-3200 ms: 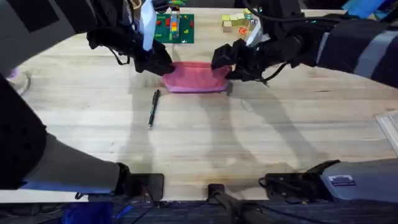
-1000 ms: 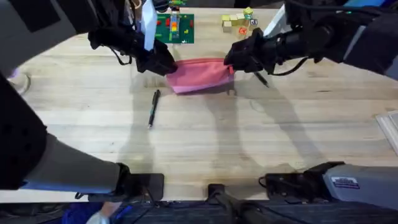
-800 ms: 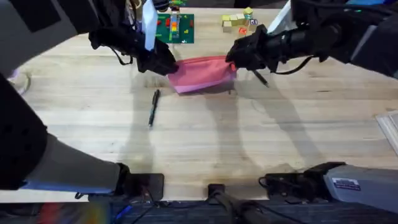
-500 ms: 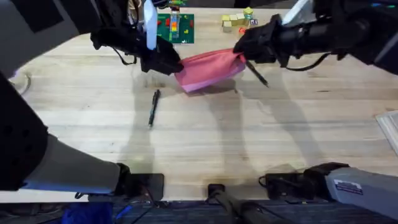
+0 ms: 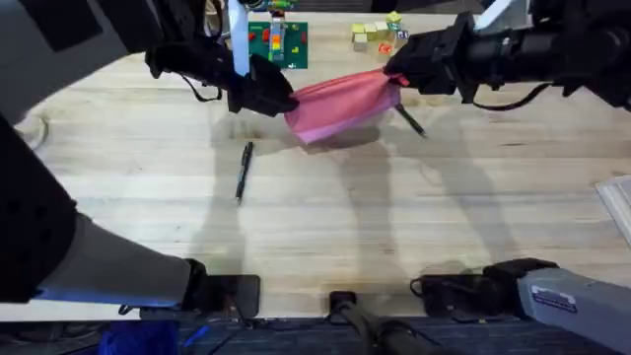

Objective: Unzip the bag, pick up the pens from the table one at a time and place them inside, then zip the bag closed.

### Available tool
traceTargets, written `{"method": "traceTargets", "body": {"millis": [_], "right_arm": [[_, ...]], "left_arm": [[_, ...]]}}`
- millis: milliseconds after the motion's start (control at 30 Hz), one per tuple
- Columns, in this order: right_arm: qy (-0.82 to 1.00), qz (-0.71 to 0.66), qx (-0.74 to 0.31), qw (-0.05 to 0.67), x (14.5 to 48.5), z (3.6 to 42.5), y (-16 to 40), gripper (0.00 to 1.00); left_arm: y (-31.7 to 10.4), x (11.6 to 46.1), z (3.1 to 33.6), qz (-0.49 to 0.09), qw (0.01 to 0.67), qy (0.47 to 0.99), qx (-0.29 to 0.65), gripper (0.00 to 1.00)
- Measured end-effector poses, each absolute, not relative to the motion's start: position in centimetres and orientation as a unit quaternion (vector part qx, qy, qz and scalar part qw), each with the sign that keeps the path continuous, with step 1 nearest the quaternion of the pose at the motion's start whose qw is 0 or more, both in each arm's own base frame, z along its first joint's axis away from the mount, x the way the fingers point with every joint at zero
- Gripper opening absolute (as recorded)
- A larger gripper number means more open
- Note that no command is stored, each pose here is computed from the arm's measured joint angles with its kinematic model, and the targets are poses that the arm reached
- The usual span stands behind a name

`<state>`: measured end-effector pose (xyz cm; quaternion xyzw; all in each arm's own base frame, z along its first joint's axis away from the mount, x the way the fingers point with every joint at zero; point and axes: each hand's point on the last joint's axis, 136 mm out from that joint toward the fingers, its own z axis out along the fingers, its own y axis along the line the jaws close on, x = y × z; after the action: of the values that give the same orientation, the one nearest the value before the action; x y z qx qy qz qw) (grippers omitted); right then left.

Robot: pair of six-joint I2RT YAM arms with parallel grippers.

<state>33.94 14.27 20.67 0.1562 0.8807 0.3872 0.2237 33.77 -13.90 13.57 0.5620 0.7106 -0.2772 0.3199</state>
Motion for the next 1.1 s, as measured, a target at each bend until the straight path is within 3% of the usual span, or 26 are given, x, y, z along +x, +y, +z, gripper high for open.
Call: {"method": "traceTargets", "body": {"millis": [900,1100], "right_arm": [[0.879,0.386,0.162,0.227,34.1,20.8,13.8,0.031],[0.859,0.383,0.193,0.279,34.7,23.2,10.1,0.031]], "left_arm": [[-13.6,33.9,13.3,-0.267,0.314,0.716,0.564,0.043],[-13.3,34.0,12.9,-0.255,0.309,0.721,0.566,0.043]]}}
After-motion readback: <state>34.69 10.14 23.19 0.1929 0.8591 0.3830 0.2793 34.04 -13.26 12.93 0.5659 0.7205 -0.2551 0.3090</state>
